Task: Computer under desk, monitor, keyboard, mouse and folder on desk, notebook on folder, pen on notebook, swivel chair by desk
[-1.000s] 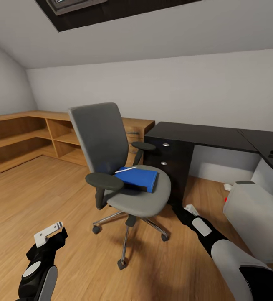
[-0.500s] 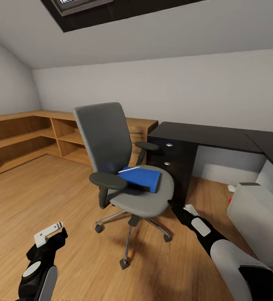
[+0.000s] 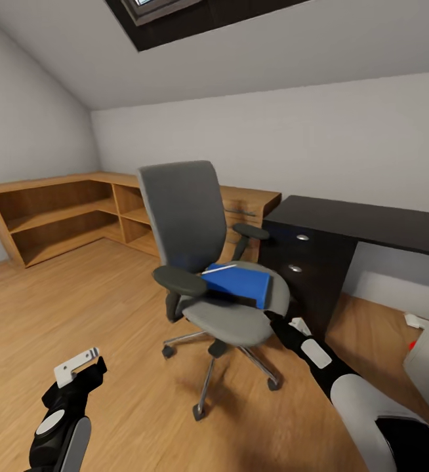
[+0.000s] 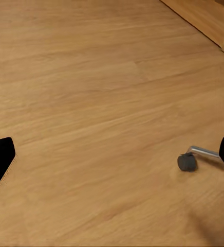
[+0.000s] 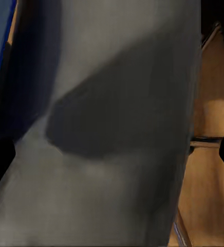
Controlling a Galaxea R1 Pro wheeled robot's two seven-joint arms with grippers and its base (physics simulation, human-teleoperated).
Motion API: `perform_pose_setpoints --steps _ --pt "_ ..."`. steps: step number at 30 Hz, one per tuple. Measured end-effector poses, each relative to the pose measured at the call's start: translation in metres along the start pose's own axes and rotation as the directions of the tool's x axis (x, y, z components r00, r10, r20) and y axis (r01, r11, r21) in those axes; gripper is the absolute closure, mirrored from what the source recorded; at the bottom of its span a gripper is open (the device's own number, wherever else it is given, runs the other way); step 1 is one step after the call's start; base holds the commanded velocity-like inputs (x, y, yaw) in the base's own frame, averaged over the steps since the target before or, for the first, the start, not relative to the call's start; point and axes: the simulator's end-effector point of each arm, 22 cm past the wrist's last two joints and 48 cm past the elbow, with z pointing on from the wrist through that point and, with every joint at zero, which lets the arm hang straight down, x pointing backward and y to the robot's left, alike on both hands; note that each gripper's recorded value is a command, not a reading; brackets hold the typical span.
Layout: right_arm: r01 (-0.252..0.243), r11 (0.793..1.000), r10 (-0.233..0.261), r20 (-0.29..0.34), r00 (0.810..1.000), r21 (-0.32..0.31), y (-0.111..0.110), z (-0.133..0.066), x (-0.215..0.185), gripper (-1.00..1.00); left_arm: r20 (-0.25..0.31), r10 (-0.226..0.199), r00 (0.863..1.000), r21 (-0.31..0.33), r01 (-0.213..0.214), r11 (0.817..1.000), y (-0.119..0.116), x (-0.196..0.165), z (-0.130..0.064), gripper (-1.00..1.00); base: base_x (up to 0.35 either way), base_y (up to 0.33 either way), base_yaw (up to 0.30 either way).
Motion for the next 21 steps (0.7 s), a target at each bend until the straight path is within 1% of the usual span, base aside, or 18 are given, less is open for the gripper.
perform_pose_setpoints --steps 1,3,4,6,7,16,21 --pt "0.003 1.0 -0.003 0.001 1.0 0.0 0.0 0.0 -0.001 -1.0 0.0 0.0 1.0 0.0 0.0 1.0 0.0 0.0 0.0 -1.0 0.321 0.0 0.278" --pt "-0.006 0.999 0.006 -0.007 1.0 -0.033 0.003 -0.001 0.004 -1.0 0.002 -0.001 1.0 0.0 0.001 1.0 0.0 -0.001 0.0 -1.0 0.292 0.0 0.278" --pt "-0.002 0.999 0.002 -0.013 1.0 -0.048 0.006 -0.001 0.007 -1.0 0.001 -0.001 1.0 0.0 0.001 1.0 0.0 0.0 0.0 -1.0 0.112 0.0 0.263" --pt "0.0 1.0 0.0 -0.009 1.0 0.006 -0.004 0.0 0.004 -1.0 -0.003 0.001 1.0 0.0 -0.001 1.0 0.0 0.001 0.0 -1.0 0.024 0.0 0.104" --pt "-0.002 1.0 0.002 -0.011 1.0 0.012 -0.006 0.0 0.005 -1.0 -0.003 0.001 1.0 0.0 -0.001 1.0 0.0 0.001 0.0 -1.0 0.003 0.0 0.013" --pt "-0.002 1.0 0.002 -0.013 1.0 0.016 -0.008 0.0 0.006 -1.0 -0.004 0.002 1.0 0.0 -0.002 1.0 0.0 0.001 0.0 -1.0 0.0 0.0 0.001" --pt "0.006 1.0 -0.006 -0.009 1.0 0.03 -0.014 -0.001 0.002 -1.0 -0.005 0.002 1.0 0.0 -0.002 1.0 0.0 0.002 0.001 -1.0 -0.023 -0.09 0.0"
